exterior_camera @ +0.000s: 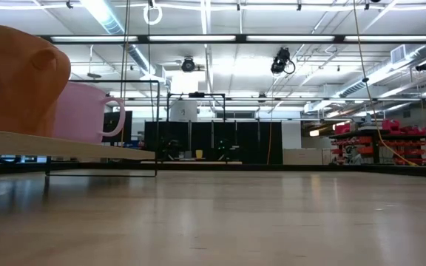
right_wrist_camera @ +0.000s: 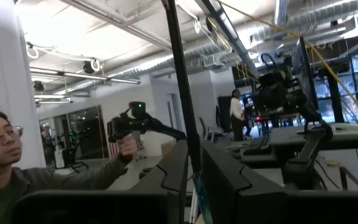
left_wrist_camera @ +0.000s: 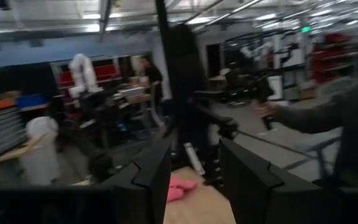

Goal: Stack small to large cups/mugs on shelf
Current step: Return to Home Position

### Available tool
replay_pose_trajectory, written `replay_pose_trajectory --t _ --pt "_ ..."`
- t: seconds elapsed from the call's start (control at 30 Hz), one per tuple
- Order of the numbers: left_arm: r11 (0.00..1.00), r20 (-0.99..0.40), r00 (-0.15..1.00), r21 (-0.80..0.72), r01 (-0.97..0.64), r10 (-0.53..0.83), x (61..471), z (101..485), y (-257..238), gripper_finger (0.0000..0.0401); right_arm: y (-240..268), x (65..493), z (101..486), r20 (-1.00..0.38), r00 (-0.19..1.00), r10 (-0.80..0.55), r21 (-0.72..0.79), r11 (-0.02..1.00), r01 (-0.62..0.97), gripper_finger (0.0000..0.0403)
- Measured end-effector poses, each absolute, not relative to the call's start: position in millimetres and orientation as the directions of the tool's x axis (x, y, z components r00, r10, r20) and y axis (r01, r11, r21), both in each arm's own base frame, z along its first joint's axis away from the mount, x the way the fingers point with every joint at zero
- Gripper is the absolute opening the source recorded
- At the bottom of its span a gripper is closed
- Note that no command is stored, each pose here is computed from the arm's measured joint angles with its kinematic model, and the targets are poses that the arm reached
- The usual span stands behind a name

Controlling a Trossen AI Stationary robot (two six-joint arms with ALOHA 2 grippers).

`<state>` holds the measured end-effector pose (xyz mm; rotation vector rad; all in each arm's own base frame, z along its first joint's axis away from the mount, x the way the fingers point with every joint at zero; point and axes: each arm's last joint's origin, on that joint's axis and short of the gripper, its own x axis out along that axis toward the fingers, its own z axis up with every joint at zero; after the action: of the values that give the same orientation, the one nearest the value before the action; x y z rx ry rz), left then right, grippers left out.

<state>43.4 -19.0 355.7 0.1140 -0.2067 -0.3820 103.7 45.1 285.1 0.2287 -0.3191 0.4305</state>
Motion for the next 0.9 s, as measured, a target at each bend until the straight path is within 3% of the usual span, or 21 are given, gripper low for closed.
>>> replay_pose_trajectory --t 0.13,0.33,0.57,0.7,0.9 --pt "0.895 0.163 0.883 0.151 0.419 -0.441 44.6 354.8 -21.6 0.0137 46.5 106.6 283.4 0.333 0.865 0.375 0.170 0.878 -0.447 0.0051" --pt "0.905 0.161 0.902 0.225 0.361 -0.401 46.6 354.7 -21.1 0.0143 46.7 106.9 285.0 0.350 0.858 0.376 0.137 0.885 -0.444 0.0051" --pt "0.980 0.131 0.984 0.173 0.098 -0.122 43.7 350.5 -10.6 0.0151 46.0 106.8 287.2 0.372 0.852 0.369 0.105 0.895 -0.433 0.0051" --pt "0.988 0.143 0.987 0.144 0.049 -0.070 35.1 348.8 -5.1 0.0148 48.4 111.7 284.9 0.352 0.857 0.375 0.105 0.895 -0.435 0.0051" --pt "0.968 0.180 0.960 0.169 0.184 -0.214 39.9 337.5 -11.8 0.0140 54.4 121.4 284.3 0.359 0.829 0.429 0.073 0.873 -0.483 0.0051"
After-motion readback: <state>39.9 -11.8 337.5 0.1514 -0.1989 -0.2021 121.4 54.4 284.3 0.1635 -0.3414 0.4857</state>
